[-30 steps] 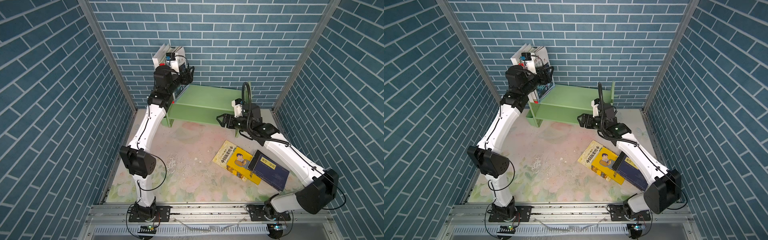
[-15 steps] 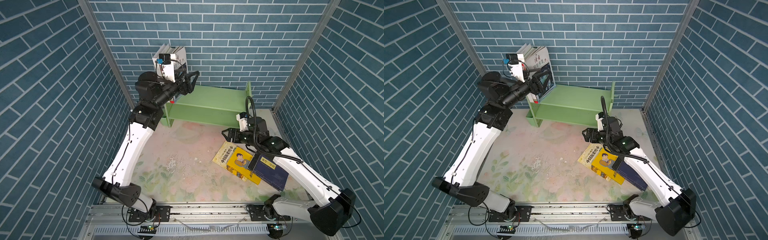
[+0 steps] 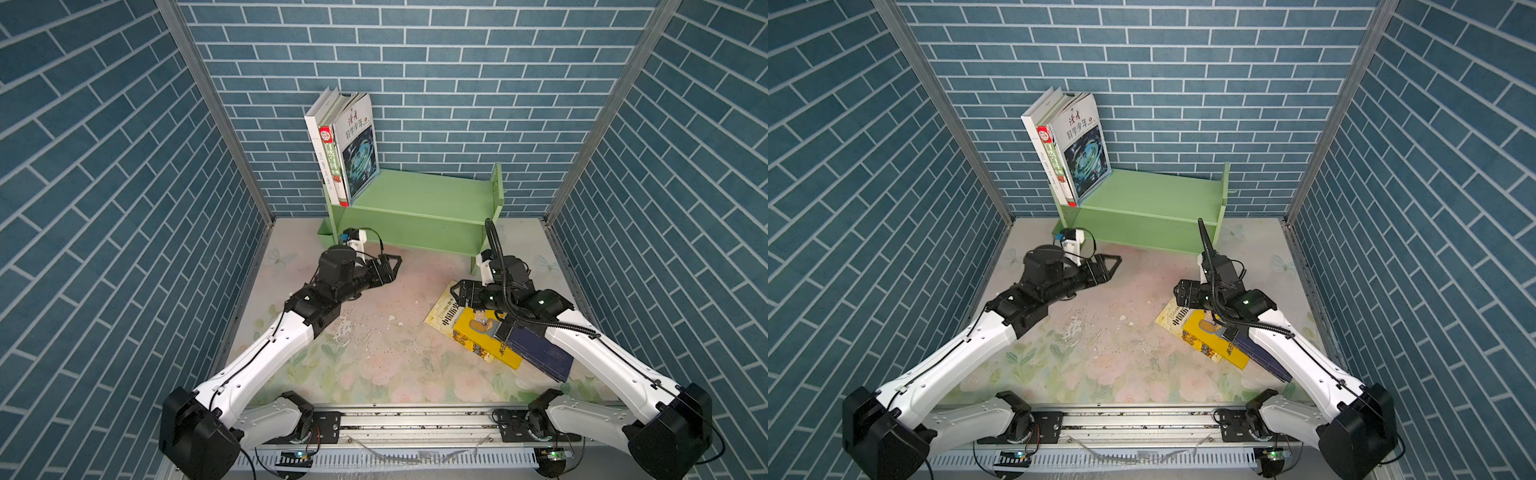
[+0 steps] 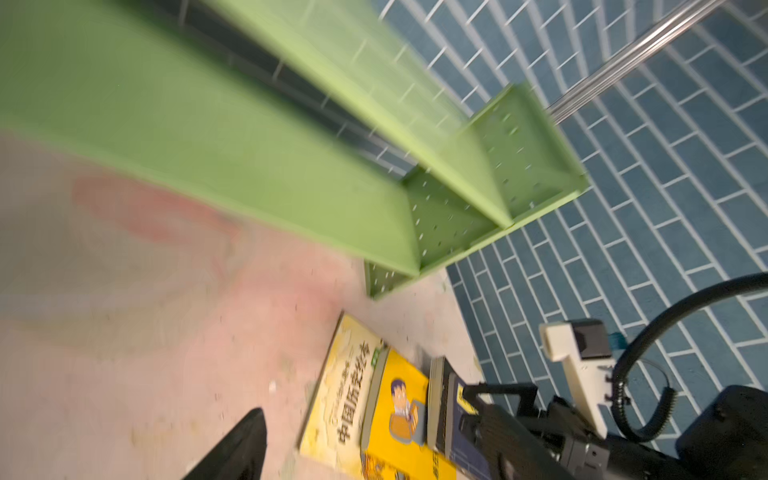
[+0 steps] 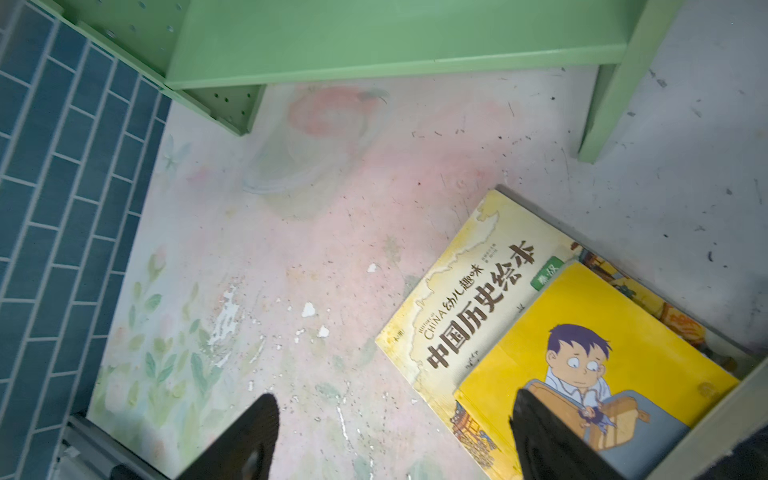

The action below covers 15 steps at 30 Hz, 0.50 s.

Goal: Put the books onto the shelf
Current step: 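Release the book and lower the left gripper to the table books while the right descends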

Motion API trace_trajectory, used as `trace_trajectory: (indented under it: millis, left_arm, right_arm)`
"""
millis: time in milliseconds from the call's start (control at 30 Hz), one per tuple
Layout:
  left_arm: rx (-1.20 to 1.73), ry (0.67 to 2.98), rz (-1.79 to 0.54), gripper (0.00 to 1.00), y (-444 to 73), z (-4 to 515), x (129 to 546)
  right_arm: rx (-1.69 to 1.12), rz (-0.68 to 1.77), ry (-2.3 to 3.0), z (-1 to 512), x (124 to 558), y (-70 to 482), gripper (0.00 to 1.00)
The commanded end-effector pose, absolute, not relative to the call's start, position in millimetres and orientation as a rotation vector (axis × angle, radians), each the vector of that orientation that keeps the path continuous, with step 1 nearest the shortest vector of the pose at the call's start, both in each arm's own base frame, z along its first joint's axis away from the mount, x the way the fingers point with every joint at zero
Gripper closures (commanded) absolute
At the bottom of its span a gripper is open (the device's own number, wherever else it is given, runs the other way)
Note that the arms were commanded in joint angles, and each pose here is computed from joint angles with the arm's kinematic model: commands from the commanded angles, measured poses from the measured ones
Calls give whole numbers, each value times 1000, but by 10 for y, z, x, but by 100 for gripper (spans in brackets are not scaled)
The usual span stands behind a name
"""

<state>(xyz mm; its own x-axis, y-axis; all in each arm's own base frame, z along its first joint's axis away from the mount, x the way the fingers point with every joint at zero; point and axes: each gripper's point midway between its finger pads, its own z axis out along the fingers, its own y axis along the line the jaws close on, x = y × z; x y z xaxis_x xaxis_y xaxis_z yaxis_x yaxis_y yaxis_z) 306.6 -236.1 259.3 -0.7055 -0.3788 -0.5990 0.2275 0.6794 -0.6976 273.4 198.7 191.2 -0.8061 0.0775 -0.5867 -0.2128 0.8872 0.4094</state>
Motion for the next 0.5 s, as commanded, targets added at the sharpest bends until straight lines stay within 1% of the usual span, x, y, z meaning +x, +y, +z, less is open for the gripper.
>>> trace_trajectory:
  millis: [0,33,133,200,333,467]
  left_arm:
    - [-282,2120,-1100,4,-2460,2466,2936]
    - [-303,2127,-1109,1,-2510,2376,2887]
    - [-375,2169,-1101,0,-2609,2099,2797]
    - [-414,2199,-1105,0,-2674,1939,2758]
    - [-452,2283,-1130,0,-2826,1646,2704]
    - [-489,2330,-1143,0,-2964,1458,2670]
  right_arm:
    - [-133,510,2461,1759,2772,1907,9]
    - [-146,494,2468,1713,2790,1906,8]
    - [-178,465,2484,1573,2853,1903,4]
    - [-182,470,2498,1482,2896,1895,2]
    - [-206,450,2531,1338,2958,1868,1]
    - [-218,422,2567,1181,2998,1822,1]
